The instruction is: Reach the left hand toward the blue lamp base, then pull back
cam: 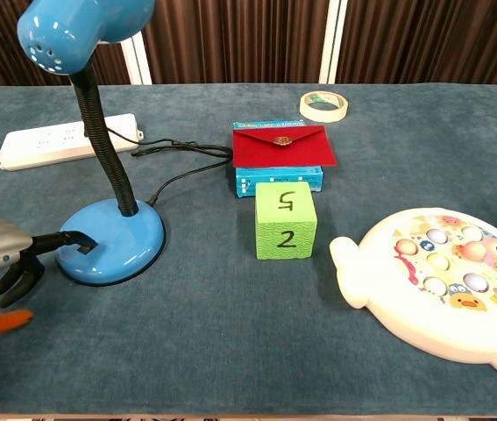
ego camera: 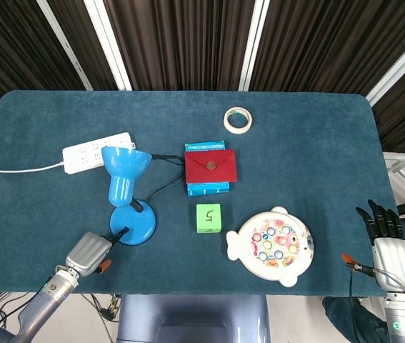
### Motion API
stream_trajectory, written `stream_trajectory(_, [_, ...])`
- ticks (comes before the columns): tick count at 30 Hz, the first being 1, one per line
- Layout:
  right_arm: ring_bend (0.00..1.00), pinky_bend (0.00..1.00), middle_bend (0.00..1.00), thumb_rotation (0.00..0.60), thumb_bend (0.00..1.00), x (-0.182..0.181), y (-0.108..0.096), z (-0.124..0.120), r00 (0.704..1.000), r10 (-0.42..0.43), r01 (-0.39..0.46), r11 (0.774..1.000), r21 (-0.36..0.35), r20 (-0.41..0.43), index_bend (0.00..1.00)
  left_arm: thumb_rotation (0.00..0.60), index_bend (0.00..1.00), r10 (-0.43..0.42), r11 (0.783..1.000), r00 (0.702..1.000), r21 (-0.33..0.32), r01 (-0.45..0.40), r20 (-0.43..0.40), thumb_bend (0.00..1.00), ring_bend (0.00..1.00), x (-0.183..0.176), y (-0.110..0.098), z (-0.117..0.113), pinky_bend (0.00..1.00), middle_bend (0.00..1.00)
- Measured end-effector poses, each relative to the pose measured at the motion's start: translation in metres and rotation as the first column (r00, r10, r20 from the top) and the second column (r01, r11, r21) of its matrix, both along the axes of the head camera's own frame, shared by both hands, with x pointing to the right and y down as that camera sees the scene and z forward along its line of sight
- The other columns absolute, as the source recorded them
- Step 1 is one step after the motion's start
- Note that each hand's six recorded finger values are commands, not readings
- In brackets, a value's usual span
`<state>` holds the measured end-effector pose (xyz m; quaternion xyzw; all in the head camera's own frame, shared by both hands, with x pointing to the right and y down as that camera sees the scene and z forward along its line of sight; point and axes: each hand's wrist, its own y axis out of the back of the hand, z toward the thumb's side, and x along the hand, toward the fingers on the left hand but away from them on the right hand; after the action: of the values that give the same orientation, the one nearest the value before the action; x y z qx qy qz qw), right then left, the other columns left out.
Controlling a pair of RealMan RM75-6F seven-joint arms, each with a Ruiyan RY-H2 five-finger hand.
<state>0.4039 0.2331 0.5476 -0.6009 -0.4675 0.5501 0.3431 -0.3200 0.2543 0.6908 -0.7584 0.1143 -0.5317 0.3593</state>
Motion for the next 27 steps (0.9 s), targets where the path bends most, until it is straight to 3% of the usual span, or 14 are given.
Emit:
stream_trajectory(19, [0.01, 0.0, 0.01, 0.6, 0.14, 0.0, 0.0, 0.0, 1.0, 0.01, -0.01, 1.0, 0.008, 0.003, 0.14, 0.6, 0.09, -0.028, 0.999, 1.0, -0.03, 0.028, 0.003, 0.34, 0.59, -0.006, 0.0, 0.009, 0.69, 0.66])
stream_trajectory(23, [0.01, 0.0, 0.01, 0.6, 0.14, 0.0, 0.0, -0.001, 1.0, 0.012, -0.012, 1.0, 0.01, 0.004, 0.14, 0.6, 0.1, -0.037, 0.999, 0.999, 0.001, 0.037, -0.006, 0.34, 0.57, -0.007, -0.007, 0.003, 0.68, 0.64])
stream_trajectory(27, [0.01, 0.0, 0.01, 0.6, 0.14, -0.001, 0.0, 0.0, 1.0, 0.011, -0.011, 1.0, 0.009, 0.005, 0.14, 0.6, 0.12, -0.065, 0.995, 0.998, 0.079, 0.067, -0.025, 0.29, 0.42, -0.01, -0.02, -0.013, 0.53, 0.51])
